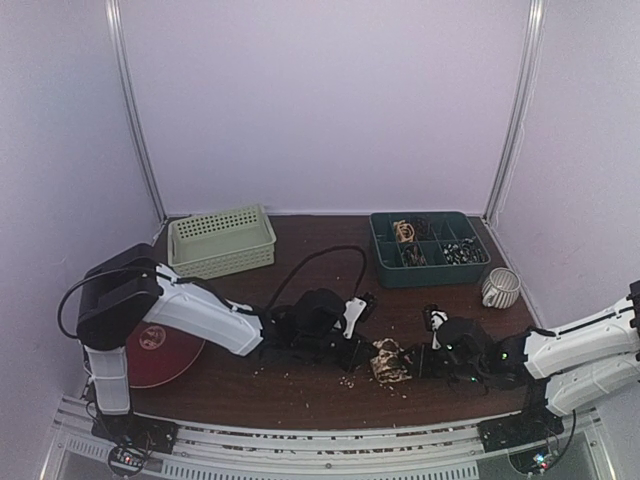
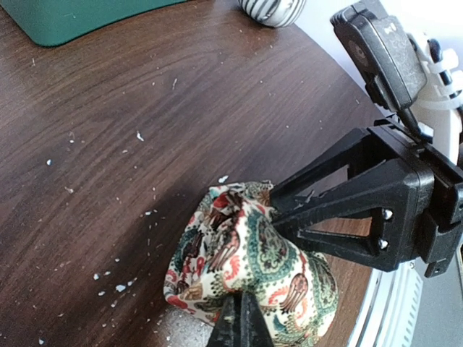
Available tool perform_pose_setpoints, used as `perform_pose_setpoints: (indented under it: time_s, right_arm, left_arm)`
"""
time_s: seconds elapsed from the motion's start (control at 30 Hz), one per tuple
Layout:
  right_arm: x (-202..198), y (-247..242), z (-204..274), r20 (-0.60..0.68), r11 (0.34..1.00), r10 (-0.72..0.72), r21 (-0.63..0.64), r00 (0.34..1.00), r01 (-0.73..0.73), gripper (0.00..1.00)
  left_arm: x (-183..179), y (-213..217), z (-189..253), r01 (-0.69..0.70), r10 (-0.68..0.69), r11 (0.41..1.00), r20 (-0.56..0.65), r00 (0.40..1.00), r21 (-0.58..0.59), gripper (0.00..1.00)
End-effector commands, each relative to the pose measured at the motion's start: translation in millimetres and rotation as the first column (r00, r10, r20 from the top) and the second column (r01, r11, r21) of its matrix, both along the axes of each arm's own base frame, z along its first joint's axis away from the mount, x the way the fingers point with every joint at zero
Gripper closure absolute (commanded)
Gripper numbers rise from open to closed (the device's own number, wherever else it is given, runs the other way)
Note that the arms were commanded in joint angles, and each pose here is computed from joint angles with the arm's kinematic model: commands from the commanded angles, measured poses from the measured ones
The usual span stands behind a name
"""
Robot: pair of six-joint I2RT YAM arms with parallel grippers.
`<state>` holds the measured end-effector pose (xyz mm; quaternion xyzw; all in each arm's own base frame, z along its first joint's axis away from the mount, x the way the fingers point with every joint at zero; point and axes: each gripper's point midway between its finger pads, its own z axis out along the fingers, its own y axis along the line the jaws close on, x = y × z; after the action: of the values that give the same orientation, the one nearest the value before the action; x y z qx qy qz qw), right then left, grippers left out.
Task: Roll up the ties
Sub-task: Roll the tie at the center of the board.
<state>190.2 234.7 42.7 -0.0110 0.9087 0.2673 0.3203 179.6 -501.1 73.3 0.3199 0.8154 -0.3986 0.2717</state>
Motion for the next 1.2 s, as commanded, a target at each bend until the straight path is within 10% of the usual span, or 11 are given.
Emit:
perform_pose_setpoints:
  time_s: [0.0, 0.57, 1.17]
  right_arm:
    - [-0.6, -11.1, -9.0, -0.009, 0.999, -0.024, -0.038, 1.0, 0.023, 0.71]
    - [4.7, -14.6, 20.4, 0.02, 0.998, -0.065, -0.004, 0.998, 0.066, 0.63]
    - [5.8, 17.4, 43.2, 0.013, 0.997, 0.013, 0.077, 1.0, -0.014, 0.25]
  left_arm:
    - [0.7, -11.3, 0.8, 0.02, -0.02, 1.0, 0.011, 1.0, -0.004, 1.0]
    - [8.3, -13.6, -3.1, 0.003, -0.004, 0.999, 0.031, 1.0, 0.051, 0.99]
    - [10.0, -13.6, -0.5, -0.003, 0.001, 0.999, 0.041, 0.999, 0.05, 0.99]
